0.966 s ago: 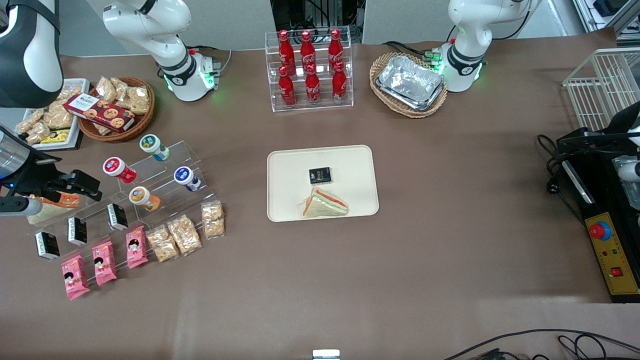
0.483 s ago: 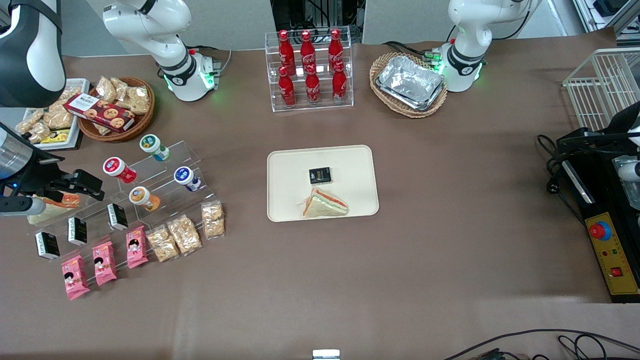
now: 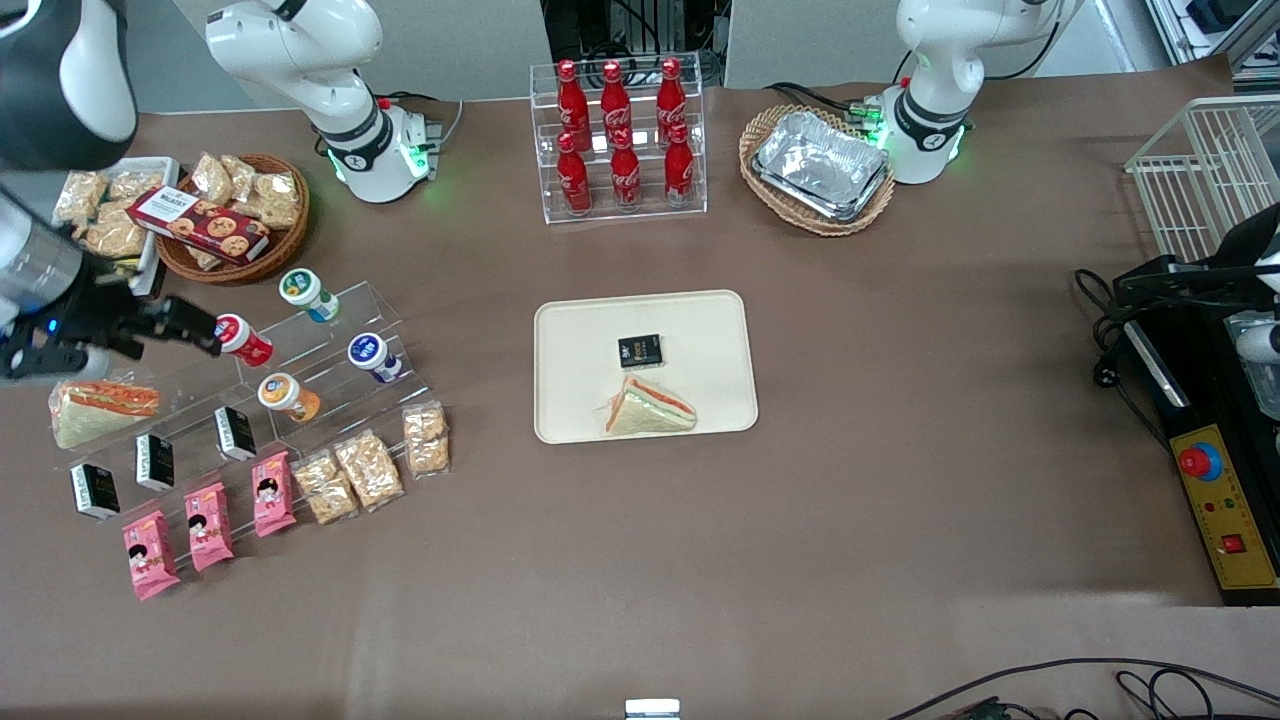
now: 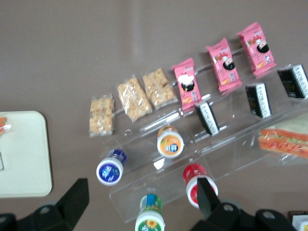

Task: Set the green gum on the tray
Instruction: 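Move the right gripper over the gum tubs on the acrylic rack, then lower the right gripper and close it on the green gum tub, then lift the green gum tub and carry it over the cream tray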

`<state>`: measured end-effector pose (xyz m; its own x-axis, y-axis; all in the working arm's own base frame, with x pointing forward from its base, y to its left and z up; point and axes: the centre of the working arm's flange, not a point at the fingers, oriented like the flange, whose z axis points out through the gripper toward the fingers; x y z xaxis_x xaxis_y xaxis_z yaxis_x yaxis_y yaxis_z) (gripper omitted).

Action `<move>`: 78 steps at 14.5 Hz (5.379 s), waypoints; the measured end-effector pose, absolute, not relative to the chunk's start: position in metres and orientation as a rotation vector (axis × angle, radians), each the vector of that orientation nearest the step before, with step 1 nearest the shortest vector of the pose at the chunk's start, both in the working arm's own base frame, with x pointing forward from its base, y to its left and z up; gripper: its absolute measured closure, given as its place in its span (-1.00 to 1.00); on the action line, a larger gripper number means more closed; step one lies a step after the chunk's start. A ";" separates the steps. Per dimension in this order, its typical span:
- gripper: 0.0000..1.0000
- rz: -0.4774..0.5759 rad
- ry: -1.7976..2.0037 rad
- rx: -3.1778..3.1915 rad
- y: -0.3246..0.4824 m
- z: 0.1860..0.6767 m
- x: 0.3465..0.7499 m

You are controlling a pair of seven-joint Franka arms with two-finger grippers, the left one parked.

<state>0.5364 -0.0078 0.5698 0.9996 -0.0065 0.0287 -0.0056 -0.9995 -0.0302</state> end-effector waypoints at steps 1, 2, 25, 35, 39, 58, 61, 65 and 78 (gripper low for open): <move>-1.00 -0.058 -0.007 -3.111 -0.007 0.566 0.514; -1.00 -0.059 -0.021 -3.113 -0.006 0.562 0.494; -1.00 0.001 -0.094 -3.097 -0.005 0.432 0.402; -1.00 -0.084 -0.059 -3.094 -0.010 0.375 0.379; -1.00 -0.082 -0.059 -3.094 -0.010 0.374 0.379; -0.25 -0.042 -0.089 -3.103 -0.002 0.368 0.374; -0.17 -0.042 -0.089 -3.103 -0.002 0.369 0.375; -0.17 0.005 -0.090 -3.104 -0.004 0.403 0.386; -0.17 0.117 0.205 -3.132 0.244 0.591 0.431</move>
